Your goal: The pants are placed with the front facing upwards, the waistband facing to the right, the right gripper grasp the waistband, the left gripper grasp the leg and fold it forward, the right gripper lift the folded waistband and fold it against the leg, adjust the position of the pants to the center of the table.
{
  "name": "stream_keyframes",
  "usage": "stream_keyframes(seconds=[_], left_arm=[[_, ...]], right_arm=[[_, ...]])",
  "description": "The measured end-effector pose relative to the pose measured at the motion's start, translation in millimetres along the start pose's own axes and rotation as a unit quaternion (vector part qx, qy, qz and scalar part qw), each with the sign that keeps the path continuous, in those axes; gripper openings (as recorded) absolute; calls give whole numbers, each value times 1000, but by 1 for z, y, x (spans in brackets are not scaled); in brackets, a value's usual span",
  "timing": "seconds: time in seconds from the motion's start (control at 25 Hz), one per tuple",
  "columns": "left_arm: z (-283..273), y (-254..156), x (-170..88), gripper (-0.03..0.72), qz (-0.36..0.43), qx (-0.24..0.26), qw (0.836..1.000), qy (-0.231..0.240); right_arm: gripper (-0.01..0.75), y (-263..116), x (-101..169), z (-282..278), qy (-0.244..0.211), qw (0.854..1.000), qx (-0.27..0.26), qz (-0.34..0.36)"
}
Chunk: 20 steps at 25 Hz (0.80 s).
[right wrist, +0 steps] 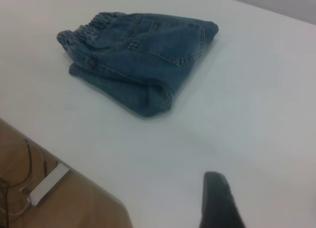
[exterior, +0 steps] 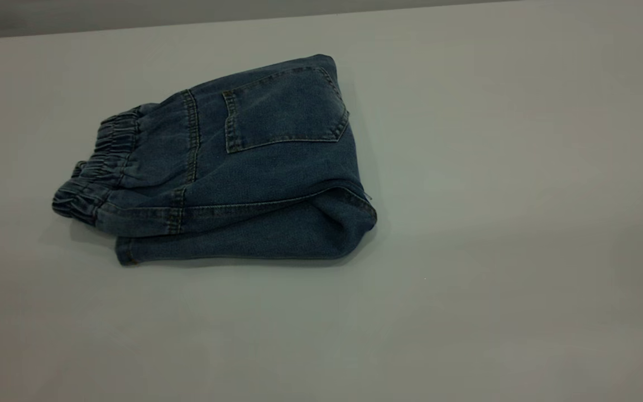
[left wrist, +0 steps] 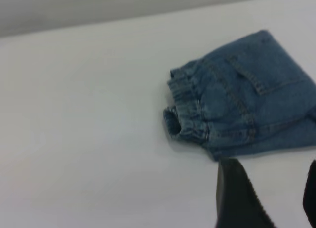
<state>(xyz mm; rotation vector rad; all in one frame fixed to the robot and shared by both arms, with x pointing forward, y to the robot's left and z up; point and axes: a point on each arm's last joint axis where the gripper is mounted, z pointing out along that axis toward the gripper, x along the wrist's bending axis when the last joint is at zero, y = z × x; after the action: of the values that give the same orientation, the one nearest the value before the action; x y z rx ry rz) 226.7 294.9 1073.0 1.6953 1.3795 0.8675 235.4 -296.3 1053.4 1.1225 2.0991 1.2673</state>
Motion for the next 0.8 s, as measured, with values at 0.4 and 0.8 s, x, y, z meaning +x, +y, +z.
stream_keyframes(seconds=[0.4,0.8], left_arm=[[21,-12,1,314,-3,19,1000,1],[20,-12,1,314,-3,20,1000,1]], right_arm=[[355,0,1,0,-13,1000,-1,16],[355,-1,3,-2,-187,976,-25,106]])
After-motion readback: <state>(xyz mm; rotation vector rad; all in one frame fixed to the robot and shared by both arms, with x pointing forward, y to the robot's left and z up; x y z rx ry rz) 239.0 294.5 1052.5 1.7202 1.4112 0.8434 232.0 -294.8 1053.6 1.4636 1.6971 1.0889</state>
